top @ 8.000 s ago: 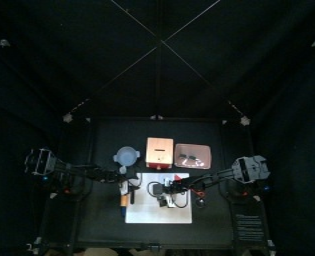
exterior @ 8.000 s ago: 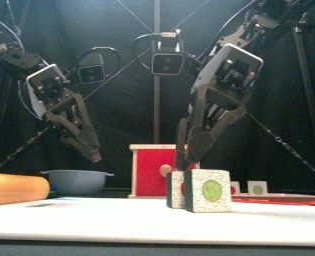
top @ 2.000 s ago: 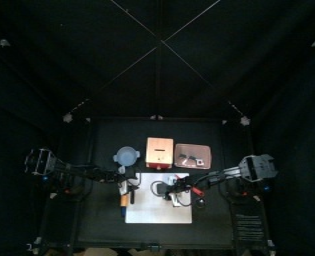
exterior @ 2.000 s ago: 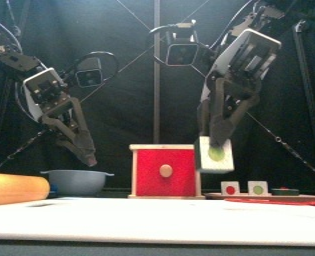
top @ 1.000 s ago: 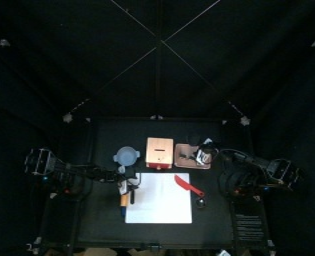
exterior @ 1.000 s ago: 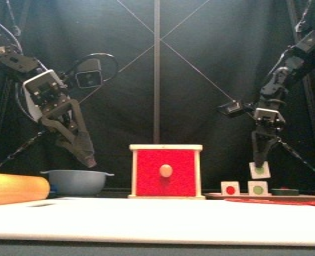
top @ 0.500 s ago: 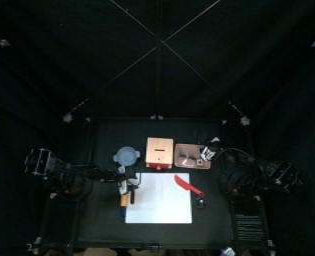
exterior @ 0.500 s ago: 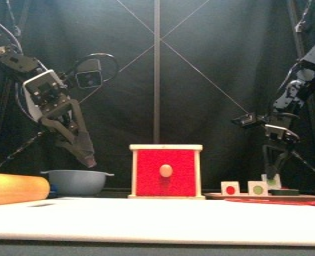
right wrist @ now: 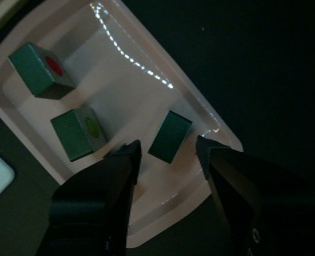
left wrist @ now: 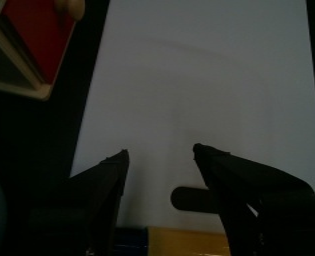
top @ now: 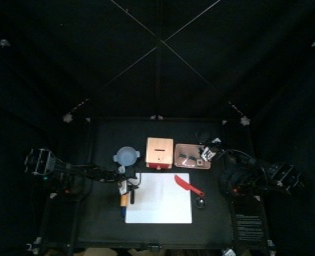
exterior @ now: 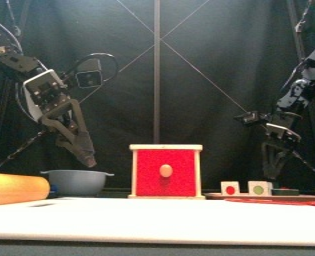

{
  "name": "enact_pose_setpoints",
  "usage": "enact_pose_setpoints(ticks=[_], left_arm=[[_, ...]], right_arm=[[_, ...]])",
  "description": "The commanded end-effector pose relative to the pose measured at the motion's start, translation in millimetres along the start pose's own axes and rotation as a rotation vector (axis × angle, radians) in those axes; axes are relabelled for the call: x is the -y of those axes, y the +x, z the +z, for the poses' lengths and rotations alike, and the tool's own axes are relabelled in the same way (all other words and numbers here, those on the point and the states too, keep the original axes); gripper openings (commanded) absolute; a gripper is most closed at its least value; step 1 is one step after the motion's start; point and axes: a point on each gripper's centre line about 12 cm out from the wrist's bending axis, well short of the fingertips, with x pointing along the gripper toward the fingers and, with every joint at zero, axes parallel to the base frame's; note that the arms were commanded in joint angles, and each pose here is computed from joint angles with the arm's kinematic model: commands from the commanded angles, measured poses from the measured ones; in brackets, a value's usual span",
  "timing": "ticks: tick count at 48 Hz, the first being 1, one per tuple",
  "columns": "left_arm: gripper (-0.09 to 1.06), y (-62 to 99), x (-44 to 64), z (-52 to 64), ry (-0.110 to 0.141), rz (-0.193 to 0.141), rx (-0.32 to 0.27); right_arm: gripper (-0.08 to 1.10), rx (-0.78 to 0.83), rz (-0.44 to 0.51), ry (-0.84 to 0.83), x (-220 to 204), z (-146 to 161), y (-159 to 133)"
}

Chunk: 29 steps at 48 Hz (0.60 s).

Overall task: Place sushi on board then cut the sushi with the knife then place the pieces on the plate
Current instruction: Place the 4 sushi pieces on the plate

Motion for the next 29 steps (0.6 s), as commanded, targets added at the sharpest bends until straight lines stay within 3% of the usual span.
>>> enact_pose_setpoints(ticks=[1, 8, 17, 23, 29], left_arm=[[0.9, -6.9, 3.7, 15.3, -0.003, -0.013, 0.054], [0.9, -20.6, 6.0, 23.0, -0.003, -0.026, 0.093], [0.9, -44.0, 7.0, 30.5, -0.023, -0.043, 0.165], [0.9, -54.3, 3.0, 22.2, -0.017, -0.039, 0.171], [0.9, -61.9, -3.8, 7.0, -0.005, -0.026, 0.116]], right_arm=[[0.83, 0.11, 0.008, -0.025, -6.2, 17.6, -21.5], [0.83, 0.246, 0.09, -0.099, -37.3, 32.4, -52.2], [0.83, 0.397, 0.239, -0.199, -84.3, 41.1, -83.9], [0.83, 0.401, 0.309, -0.241, -106.7, 35.0, -82.3], [0.83, 0.344, 0.35, -0.29, -124.7, 22.0, -68.3]])
